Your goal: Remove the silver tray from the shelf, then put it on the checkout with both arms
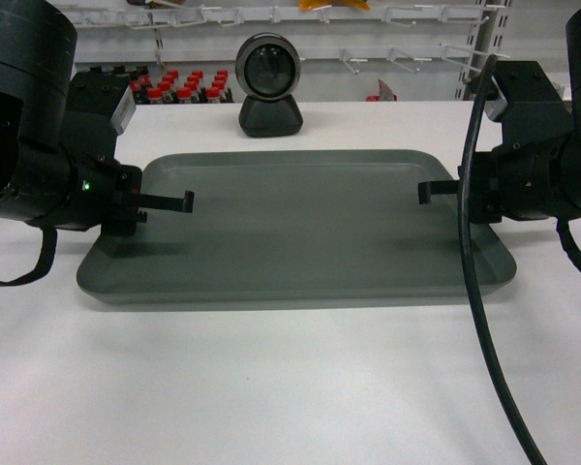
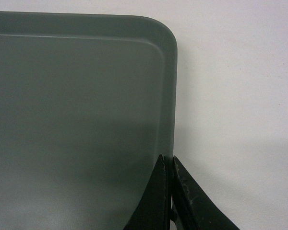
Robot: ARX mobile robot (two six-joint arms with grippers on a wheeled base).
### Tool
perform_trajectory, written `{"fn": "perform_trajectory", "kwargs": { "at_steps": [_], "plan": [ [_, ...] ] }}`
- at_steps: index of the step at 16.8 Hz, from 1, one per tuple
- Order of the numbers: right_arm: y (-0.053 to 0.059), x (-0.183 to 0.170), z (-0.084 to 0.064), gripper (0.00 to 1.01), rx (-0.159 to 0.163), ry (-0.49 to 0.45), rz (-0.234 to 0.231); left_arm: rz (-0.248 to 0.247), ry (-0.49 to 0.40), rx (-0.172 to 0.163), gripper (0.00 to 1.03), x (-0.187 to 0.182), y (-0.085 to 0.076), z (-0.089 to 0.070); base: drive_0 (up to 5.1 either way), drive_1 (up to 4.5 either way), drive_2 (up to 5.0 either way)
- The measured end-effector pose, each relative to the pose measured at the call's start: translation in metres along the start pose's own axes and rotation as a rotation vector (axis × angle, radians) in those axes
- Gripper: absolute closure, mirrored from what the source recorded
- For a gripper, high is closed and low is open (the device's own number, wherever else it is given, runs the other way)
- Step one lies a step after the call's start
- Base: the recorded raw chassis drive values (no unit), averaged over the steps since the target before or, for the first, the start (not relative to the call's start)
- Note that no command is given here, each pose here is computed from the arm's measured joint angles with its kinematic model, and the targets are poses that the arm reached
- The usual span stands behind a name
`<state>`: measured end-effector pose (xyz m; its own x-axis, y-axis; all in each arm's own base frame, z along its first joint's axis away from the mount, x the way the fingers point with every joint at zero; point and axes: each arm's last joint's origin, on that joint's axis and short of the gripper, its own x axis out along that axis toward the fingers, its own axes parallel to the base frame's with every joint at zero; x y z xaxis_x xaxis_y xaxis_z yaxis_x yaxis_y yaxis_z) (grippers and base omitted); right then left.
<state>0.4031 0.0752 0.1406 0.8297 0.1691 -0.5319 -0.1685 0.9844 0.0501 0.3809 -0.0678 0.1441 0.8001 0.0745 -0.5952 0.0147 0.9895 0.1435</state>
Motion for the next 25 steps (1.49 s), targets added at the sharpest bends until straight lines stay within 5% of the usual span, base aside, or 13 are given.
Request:
{"fn": "perform_trajectory", "kwargs": {
  "at_steps": [4,7,10,14,17,20,23,25],
  "plan": [
    [0.000,0.001,0.001,0.99,-0.025,-0.002,0.006,0.001,0.009,-0.001,0.97,-0.001,-0.001,0.000,0.0,0.00,0.0],
    [0.000,0.002,0.001,0.98,-0.029,-0.009,0.015,0.015,0.013,0.044,0.69,-0.002,-0.005,0.000,0.0,0.00,0.0],
    [0.000,0.002,0.003,0.75,-0.052,-0.038,0.027,0.024,0.007,0.060,0.48,-0.003,-0.004,0.001,0.0,0.00,0.0],
    [0.001,-0.001,0.000,0.25,-0.043,-0.038,0.043,0.001,-0.014,0.059,0.03,-0.009,-0.003,0.006,0.0,0.00,0.0],
    [0.002,-0.019,0.013,0.01,0.007,-0.118,0.052,-0.038,-0.098,0.007,0.05,-0.031,0.001,0.024,0.0,0.00,0.0],
    [0.003,-0.058,0.034,0.03,0.067,-0.286,0.076,-0.039,-0.242,-0.029,0.05,-0.070,0.010,0.048,0.0,0.00,0.0],
    [0.002,-0.104,0.036,0.03,0.123,-0.419,0.088,-0.045,-0.363,-0.072,0.05,-0.112,0.023,0.048,0.0,0.00,0.0],
    [0.009,-0.135,0.032,0.03,0.141,-0.484,0.083,0.011,-0.456,-0.107,0.05,-0.138,0.037,0.044,0.0,0.00,0.0]
  ]
}}
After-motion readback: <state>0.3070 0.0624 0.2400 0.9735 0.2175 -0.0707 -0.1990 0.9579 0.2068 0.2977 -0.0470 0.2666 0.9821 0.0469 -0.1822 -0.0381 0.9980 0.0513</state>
